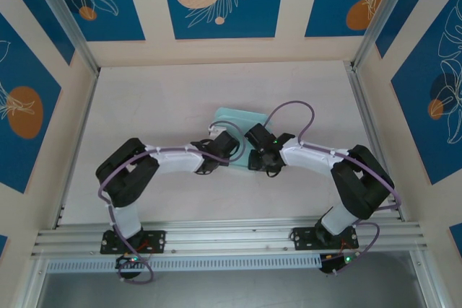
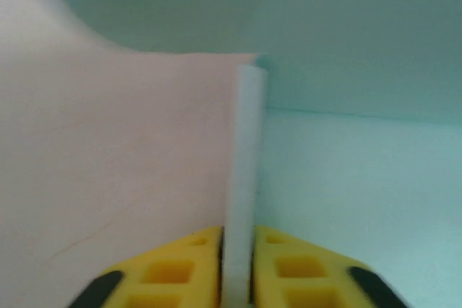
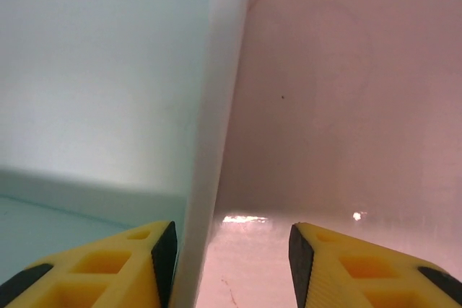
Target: Fold the paper box
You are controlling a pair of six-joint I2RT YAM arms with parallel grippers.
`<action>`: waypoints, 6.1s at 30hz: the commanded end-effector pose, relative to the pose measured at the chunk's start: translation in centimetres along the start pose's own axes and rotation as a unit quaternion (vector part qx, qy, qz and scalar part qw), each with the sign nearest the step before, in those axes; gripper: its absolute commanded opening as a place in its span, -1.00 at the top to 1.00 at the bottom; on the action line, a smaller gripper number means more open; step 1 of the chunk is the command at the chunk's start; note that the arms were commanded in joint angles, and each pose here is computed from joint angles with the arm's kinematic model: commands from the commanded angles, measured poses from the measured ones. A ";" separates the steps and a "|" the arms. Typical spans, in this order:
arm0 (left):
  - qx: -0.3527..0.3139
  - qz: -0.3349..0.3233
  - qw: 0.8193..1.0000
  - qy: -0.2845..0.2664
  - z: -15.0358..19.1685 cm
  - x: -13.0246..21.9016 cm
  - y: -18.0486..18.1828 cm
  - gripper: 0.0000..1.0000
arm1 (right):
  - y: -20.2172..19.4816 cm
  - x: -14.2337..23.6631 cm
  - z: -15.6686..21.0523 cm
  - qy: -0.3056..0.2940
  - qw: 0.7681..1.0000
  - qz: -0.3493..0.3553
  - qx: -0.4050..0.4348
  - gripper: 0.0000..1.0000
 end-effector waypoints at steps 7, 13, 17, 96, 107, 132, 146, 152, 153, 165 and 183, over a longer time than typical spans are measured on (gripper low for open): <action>-0.039 -0.097 0.994 0.024 0.9 -0.6 0.7 0.80 | 0.5 -1.2 -0.6 0.009 1.000 0.030 -0.001 0.28; -0.046 -0.164 0.985 0.014 0.3 -0.2 2.0 0.51 | 1.1 -1.6 -1.0 0.018 0.999 0.047 -0.001 0.69; -0.031 -0.196 0.980 0.014 0.3 -0.4 2.9 0.47 | 1.6 -2.3 -0.8 0.032 0.998 0.057 0.004 0.82; -0.039 0.227 0.968 -0.101 -9.0 2.7 10.5 0.42 | 5.3 5.2 -12.9 -0.065 0.966 -0.112 0.226 0.31; -0.019 0.180 0.978 -0.102 -9.0 3.6 9.6 0.78 | 5.1 5.0 -12.1 -0.077 0.974 -0.020 0.214 0.46; 0.036 0.160 0.951 -0.262 -12.2 5.3 5.0 1.00 | 10.8 6.6 -13.5 -0.233 0.947 -0.074 0.209 1.00; 0.051 0.180 0.951 -0.248 -8.3 1.2 3.7 1.00 | 9.6 1.6 -10.2 -0.248 0.949 -0.083 0.175 1.00; 0.052 0.176 0.953 -0.242 -6.9 1.1 3.7 1.00 | 9.9 1.6 -8.7 -0.245 0.950 -0.077 0.180 1.00; 0.054 0.177 0.953 -0.241 -6.8 1.2 3.7 1.00 | 10.0 1.7 -8.7 -0.245 0.949 -0.076 0.182 1.00; 0.037 0.172 0.957 -0.232 -4.9 1.4 2.8 1.00 | 13.4 2.8 -7.0 -0.258 0.950 -0.086 0.154 0.96; 0.015 0.129 0.967 -0.218 -1.1 -0.8 2.9 1.00 | 15.9 3.9 -8.9 -0.305 0.936 -0.129 0.118 0.96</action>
Point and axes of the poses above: each hand's point on the last joint's axis, 136 mm out from that joint toward the fingers, its own x axis back along the fingers, its own y axis along the line the jaws close on, z = x × y, the point moved 8 cm from there along x, back along the fingers
